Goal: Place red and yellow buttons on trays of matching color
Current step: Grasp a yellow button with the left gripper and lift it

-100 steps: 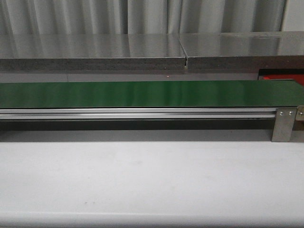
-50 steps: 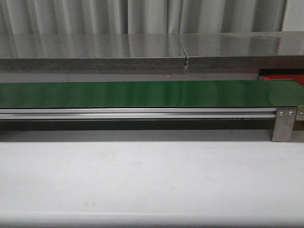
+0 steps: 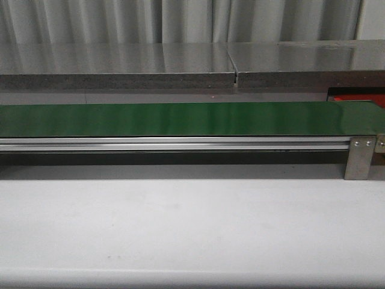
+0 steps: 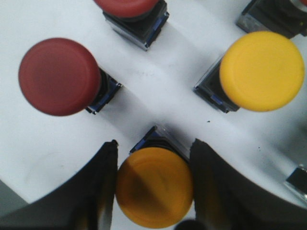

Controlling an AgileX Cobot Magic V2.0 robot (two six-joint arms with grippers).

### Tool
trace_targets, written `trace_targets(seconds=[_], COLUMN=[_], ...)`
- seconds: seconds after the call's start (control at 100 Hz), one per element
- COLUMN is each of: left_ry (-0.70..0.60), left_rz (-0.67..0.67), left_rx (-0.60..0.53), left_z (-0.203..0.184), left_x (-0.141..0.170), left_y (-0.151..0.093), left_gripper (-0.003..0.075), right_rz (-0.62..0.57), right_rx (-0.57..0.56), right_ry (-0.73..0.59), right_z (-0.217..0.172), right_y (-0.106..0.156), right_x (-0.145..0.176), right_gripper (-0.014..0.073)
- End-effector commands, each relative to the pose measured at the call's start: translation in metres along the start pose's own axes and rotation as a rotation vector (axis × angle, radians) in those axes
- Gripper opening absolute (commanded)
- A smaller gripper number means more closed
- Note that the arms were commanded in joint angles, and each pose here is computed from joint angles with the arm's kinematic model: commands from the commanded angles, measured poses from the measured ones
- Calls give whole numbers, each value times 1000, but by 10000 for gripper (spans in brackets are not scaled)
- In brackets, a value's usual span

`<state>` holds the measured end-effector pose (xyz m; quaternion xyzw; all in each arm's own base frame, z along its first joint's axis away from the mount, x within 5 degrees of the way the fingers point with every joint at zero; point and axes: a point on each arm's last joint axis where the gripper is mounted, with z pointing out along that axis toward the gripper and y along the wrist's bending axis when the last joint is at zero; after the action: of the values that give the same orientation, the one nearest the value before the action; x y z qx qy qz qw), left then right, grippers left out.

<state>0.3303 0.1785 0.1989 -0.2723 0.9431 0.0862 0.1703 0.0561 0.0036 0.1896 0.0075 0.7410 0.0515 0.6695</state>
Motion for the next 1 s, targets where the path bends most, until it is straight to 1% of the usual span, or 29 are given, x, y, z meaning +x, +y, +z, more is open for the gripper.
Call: trace_targets(seconds=[0.0, 0.18, 0.27, 0.4, 0.52, 0.59, 0.73, 0.85, 0.99], left_ry=[-116, -201, -224, -265, -335, -356, -353, -303, -279], left_rz=[-18, -19, -1, 64, 128, 163, 226, 291, 368], left_rx=[11, 14, 66, 204, 243, 259, 283, 270, 238], left_z=[-39, -83, -106, -134, -155, -161, -156, -140, -122], left_x=[-12, -12, -18, -30, -39, -43, -51, -56, -59], left_y=[3, 8, 5, -13, -35, -49, -75, -97, -118], left_gripper=[42, 41, 42, 42, 42, 42, 42, 42, 42], right_rz=[-17, -17, -17, -17, -17, -17, -17, -17, -17], right_rx=[-10, -10, -10, -10, -10, -10, -10, -10, -10], right_ry=[-118, -118, -118, -118, -118, -118, -118, -118, -118], right_z=[-3, -3, -3, -3, -3, -3, -3, -3, -3], right_y=[1, 1, 1, 1, 1, 1, 1, 1, 1], right_x=[-14, -14, -14, -14, -14, -14, -14, -14, -14], right_gripper=[-118, -118, -118, -118, -118, -118, -118, -118, -118])
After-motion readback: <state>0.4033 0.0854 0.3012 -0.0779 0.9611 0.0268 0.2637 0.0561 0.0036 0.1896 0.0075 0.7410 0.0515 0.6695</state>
